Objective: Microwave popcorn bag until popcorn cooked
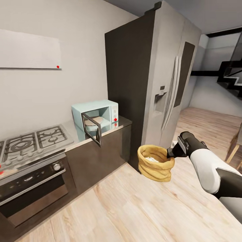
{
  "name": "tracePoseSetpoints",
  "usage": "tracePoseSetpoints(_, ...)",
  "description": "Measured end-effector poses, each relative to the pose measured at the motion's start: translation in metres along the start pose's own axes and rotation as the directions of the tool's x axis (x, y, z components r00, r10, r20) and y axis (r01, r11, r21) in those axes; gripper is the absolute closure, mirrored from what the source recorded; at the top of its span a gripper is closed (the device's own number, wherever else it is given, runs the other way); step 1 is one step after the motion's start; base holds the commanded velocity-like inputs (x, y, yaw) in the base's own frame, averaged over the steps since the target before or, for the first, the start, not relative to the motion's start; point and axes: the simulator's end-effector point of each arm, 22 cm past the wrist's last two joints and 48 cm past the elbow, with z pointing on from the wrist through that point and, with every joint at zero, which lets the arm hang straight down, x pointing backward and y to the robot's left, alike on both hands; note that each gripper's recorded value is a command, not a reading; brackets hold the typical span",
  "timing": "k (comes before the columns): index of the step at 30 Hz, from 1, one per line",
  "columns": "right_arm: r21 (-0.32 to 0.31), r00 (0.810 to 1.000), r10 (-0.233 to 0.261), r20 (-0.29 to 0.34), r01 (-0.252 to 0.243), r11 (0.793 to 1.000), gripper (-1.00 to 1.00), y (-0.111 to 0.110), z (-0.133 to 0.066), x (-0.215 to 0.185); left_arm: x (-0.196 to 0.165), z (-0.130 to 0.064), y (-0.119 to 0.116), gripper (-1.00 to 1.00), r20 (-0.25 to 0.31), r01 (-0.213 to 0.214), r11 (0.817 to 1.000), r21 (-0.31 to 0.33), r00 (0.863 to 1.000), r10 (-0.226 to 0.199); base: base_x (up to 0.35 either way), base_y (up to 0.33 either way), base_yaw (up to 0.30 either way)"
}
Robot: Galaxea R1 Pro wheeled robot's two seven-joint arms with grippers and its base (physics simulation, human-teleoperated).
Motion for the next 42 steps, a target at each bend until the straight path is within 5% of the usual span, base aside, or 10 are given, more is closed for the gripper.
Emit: tracePoseSetpoints(42, 0.008, 1.0, -0.005, -0.001, 0.005, 1.0, 1.0, -0.0019, 0.0005, -0.0001, -0.0042, 0.0001, 0.0014, -1.0, 0.015, 0.013, 1.0, -0.002, 1.0, -0.013, 0.299, -0.009, 0.036)
